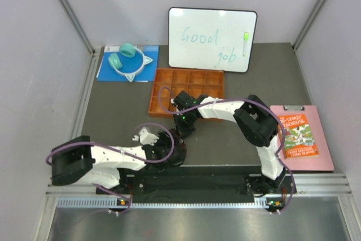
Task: Roll the ties
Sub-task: Pick up the tie at the center of the board, then place the tie in the storage box, then reset both arms
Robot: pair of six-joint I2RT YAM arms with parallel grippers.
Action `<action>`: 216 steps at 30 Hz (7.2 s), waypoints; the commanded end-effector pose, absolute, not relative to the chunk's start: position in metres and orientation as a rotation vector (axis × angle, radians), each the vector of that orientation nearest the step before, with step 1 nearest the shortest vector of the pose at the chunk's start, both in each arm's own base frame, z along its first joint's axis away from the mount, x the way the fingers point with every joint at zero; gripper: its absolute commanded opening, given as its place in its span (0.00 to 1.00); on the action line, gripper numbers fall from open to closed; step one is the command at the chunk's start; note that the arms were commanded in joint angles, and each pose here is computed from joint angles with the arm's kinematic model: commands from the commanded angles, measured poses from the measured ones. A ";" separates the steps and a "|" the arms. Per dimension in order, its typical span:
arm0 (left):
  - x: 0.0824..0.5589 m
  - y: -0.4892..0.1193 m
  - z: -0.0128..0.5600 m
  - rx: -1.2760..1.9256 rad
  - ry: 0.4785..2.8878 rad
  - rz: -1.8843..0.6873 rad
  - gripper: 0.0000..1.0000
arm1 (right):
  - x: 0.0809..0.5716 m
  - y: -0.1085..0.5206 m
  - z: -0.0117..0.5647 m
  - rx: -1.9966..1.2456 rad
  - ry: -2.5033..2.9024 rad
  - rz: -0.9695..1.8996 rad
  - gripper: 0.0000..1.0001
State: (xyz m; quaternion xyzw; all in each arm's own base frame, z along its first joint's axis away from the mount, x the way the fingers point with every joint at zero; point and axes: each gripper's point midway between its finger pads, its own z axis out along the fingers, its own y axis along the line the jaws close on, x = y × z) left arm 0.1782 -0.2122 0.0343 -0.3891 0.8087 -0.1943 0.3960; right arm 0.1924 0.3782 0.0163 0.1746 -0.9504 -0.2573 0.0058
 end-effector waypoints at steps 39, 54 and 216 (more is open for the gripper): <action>0.169 -0.156 0.092 -0.807 2.020 -0.515 0.00 | 0.237 0.261 0.041 0.193 -3.364 -0.467 0.31; 0.249 -0.150 0.226 -0.540 1.780 -0.279 0.00 | 0.209 0.235 0.015 0.100 -3.434 -0.617 0.34; 0.272 -0.058 0.242 -0.305 1.840 -0.153 0.99 | 0.167 0.217 -0.048 0.239 -3.556 -0.648 0.19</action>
